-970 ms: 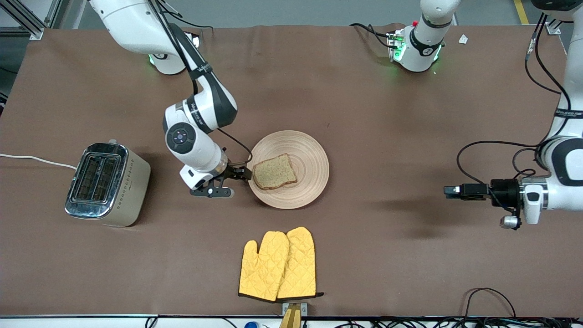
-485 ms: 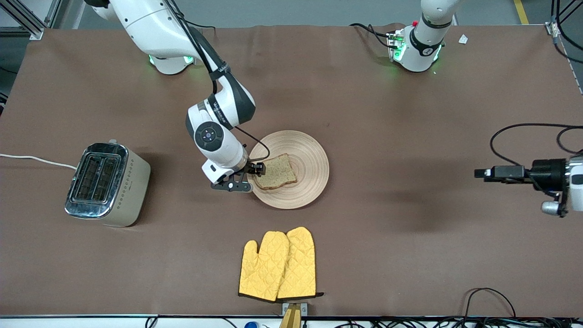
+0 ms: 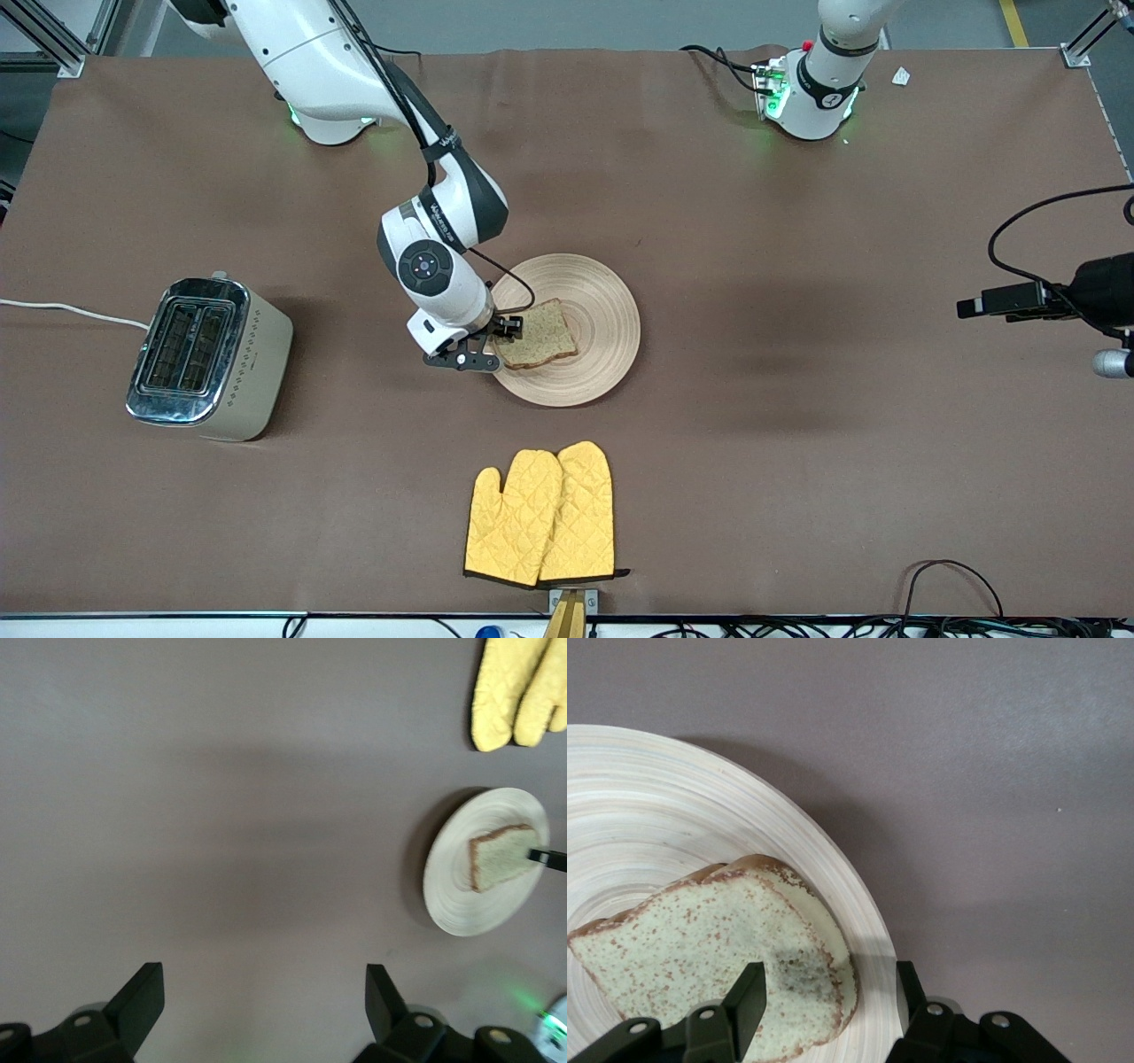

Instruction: Move plate and put bread in toaster

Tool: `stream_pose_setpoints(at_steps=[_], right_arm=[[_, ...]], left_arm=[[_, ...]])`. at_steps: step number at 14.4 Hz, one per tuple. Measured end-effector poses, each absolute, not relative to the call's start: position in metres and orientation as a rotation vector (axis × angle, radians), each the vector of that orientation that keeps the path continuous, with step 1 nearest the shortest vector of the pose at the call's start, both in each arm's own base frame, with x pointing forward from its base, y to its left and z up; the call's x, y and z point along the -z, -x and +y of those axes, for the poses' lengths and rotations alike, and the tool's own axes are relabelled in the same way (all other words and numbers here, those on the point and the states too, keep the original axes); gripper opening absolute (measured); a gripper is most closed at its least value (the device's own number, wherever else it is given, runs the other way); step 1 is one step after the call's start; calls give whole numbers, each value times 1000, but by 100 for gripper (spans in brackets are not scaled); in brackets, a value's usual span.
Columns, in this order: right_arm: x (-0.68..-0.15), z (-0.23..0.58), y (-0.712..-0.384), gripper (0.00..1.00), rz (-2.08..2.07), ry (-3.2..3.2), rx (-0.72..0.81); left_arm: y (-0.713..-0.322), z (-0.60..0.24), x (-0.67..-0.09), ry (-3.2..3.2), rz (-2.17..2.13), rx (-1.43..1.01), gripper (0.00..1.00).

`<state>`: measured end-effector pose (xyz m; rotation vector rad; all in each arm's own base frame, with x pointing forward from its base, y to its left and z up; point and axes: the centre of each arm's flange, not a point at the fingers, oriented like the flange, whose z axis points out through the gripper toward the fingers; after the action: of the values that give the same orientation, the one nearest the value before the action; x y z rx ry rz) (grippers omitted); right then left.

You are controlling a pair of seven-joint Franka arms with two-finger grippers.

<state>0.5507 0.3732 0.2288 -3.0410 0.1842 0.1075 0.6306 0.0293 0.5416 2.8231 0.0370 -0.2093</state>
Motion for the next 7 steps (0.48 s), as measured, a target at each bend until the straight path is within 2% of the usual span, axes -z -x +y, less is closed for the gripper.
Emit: stream_pose_setpoints(at_steps=[1, 4, 5, 7], right_arm=[[-228, 376, -550, 63, 194, 3041, -109], [-224, 381, -548, 60, 204, 3043, -113], [-223, 381, -548, 53, 206, 3044, -113], [-222, 381, -548, 49, 207, 3045, -115]], left_arm=[[-626, 16, -554, -2858, 38, 192, 100], [-612, -2, -579, -2917, 56, 181, 100], [-609, -4, -584, -2929, 59, 174, 100], [-605, -8, -595, -2968, 53, 148, 100]])
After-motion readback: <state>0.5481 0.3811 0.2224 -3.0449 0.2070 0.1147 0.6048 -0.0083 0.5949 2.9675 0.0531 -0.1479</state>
